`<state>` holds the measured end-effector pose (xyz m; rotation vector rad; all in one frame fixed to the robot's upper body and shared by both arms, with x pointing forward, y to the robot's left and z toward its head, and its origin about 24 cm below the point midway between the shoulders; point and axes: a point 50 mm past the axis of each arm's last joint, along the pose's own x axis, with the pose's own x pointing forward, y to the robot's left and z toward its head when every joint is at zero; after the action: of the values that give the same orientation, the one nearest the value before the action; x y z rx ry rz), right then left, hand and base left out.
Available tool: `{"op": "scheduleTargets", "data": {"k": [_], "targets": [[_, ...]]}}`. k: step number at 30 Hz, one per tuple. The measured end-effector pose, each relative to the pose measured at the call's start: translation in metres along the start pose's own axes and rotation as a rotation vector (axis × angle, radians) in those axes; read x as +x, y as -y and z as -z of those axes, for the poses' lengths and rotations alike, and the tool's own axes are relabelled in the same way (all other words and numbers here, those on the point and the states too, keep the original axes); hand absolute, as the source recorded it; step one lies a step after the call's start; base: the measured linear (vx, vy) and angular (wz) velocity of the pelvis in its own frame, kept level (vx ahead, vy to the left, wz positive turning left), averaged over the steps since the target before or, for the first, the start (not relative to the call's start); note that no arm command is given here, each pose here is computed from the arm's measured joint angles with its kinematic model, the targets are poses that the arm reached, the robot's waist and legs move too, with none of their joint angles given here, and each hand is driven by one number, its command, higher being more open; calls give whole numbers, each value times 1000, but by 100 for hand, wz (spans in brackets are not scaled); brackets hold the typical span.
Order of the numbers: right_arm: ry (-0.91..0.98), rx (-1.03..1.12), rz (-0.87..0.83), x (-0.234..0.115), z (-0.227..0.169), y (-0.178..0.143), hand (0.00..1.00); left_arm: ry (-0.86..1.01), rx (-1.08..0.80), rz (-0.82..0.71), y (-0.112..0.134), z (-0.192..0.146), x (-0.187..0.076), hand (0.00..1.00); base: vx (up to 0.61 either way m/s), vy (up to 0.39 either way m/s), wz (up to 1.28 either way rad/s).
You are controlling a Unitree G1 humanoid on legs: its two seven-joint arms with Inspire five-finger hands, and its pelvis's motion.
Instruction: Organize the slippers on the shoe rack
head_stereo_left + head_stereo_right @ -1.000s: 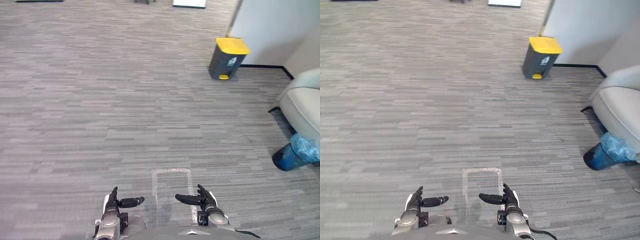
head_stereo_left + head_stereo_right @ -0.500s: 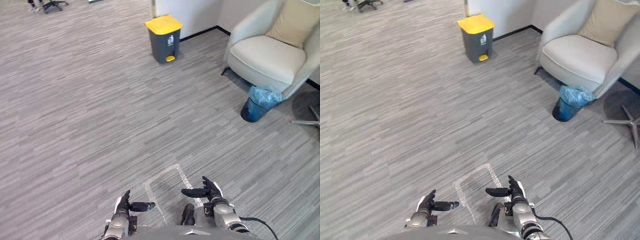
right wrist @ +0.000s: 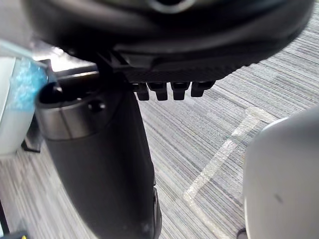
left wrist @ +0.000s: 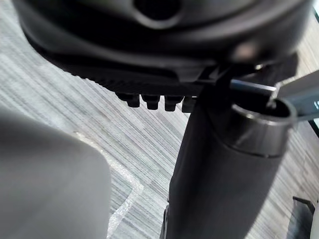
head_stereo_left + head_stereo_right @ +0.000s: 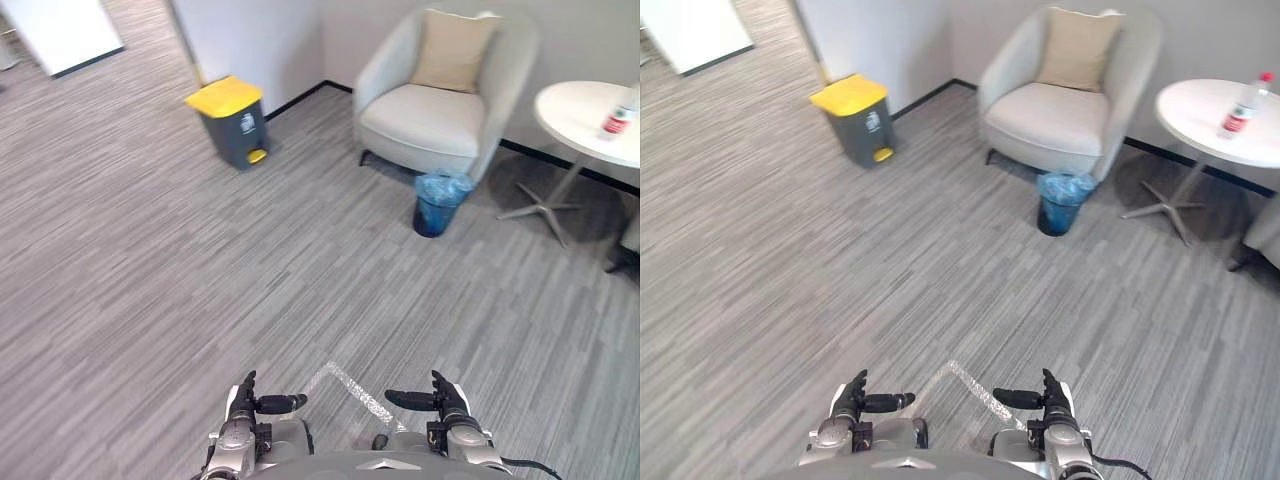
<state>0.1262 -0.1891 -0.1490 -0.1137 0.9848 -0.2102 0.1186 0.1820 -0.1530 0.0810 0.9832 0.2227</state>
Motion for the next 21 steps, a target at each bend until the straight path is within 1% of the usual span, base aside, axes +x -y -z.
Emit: {"op": "scheduleTargets", "data": {"k": [3,8,13,16,21], "targets": [[-18,21,-17,-3,7,-9,100,-13,15,-16,-9,3,0,100,266,218,-94],[-20,10,-15,-3,7,-6,100,-45,21,-5,-6,7,1,100,134,53,-70],[-23,-33,-16,3,0,-3,100,-38,65,26,-1,5,1,100,47,-74,-63],[-15,-42,-3,4,-2,4,100,-40,68,47,7,4,1,100,19,-39,-42],[-23,-41,1,4,1,5,100,-37,73,52,6,3,1,100,-23,-68,-12]]}}
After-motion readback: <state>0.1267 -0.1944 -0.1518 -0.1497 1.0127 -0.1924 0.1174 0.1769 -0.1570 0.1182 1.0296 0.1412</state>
